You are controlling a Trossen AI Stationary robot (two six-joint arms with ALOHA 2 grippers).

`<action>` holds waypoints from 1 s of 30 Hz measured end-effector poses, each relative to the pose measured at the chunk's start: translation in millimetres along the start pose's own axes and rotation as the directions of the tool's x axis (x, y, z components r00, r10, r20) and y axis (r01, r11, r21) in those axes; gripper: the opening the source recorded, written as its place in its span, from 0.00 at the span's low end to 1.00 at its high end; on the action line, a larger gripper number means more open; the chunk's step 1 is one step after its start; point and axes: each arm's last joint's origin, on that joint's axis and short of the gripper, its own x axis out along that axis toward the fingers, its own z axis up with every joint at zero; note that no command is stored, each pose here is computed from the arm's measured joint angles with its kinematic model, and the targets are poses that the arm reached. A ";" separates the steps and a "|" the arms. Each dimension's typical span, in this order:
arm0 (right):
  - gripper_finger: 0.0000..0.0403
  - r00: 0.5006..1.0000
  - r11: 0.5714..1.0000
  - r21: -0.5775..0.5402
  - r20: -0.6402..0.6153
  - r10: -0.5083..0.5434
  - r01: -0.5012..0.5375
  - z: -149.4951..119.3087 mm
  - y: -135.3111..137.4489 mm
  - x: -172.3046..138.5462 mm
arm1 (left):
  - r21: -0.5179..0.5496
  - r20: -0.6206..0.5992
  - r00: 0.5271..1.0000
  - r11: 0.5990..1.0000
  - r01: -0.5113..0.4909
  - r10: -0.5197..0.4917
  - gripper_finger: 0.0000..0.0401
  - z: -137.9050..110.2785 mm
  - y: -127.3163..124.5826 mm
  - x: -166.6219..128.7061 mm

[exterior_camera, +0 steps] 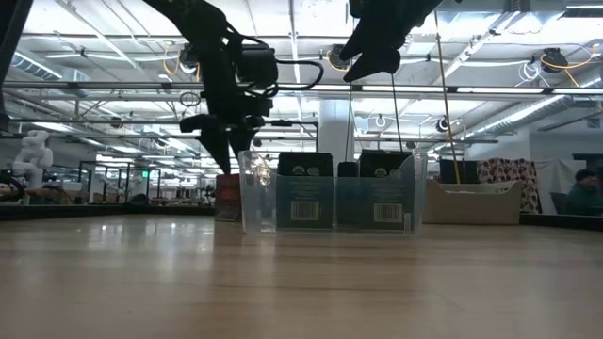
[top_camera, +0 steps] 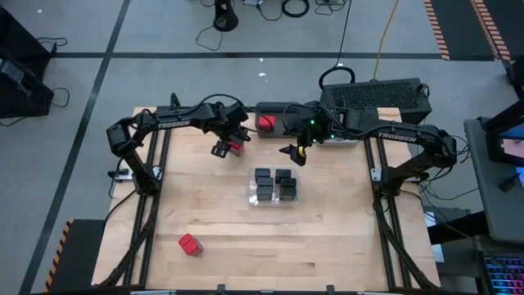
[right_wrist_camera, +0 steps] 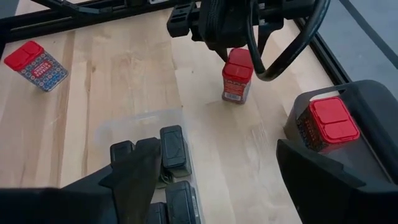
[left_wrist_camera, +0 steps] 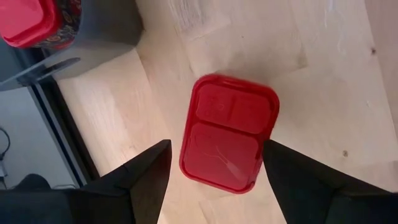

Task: Sort spices by type
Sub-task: Put the red seasoning can into the black bin

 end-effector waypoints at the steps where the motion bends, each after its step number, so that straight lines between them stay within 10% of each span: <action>1: 0.75 1.000 1.000 0.000 0.000 0.000 0.000 0.1 0.0 0.0 | -0.001 0.004 1.000 1.000 -0.003 0.003 0.64 0.3 0.3 0.0; 30: 0.75 1.000 1.000 0.003 0.010 -0.026 0.026 0.9 -0.8 0.0 | -0.341 0.307 0.951 0.938 0.063 0.048 0.66 41.4 -5.2 -4.2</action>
